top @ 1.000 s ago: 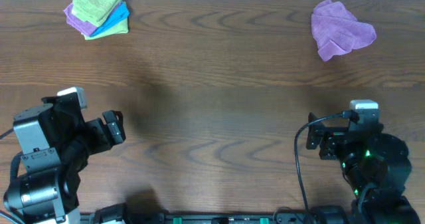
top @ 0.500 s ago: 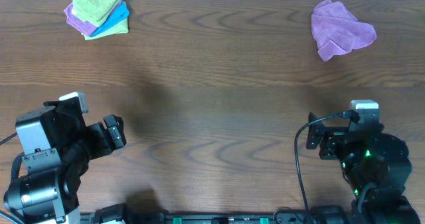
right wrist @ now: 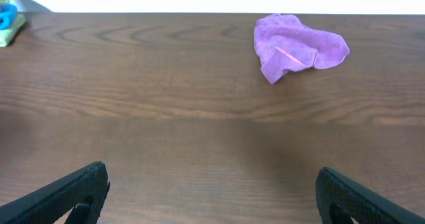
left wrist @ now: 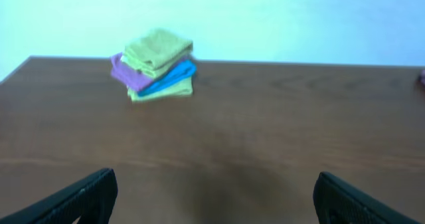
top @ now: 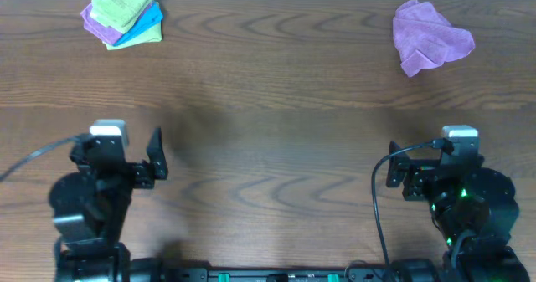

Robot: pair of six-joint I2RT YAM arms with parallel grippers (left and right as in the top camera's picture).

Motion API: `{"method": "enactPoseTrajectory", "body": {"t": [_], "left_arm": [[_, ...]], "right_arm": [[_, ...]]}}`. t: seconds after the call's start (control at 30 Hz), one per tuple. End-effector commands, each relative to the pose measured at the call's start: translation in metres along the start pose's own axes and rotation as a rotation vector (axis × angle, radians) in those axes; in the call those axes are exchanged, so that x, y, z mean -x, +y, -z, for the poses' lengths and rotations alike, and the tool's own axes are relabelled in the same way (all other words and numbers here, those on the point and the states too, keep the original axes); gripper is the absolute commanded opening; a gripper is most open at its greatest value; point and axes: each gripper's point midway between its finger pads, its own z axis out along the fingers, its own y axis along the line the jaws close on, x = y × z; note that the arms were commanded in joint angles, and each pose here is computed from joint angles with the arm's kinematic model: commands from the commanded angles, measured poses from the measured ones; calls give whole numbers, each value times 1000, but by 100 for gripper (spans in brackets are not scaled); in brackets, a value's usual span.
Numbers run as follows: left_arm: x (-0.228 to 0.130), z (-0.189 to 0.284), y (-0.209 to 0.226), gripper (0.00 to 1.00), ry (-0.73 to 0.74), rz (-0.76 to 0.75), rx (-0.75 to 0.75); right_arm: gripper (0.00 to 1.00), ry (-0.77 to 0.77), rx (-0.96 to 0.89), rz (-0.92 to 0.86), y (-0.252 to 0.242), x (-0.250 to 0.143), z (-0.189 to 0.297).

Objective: Fold the cloth

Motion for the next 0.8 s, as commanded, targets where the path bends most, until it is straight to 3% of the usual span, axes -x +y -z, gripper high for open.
{"method": "enactPoseTrajectory", "body": {"t": [0.0,0.77], "left_arm": [[-26,-4,0,96,-25,-31,4],[-111,-17,7,95,-73,24,43]], "right_arm": [[99,1,-13,-14,-3,-2,0],[99,1,-14,-14,-3,-2,0]]}}
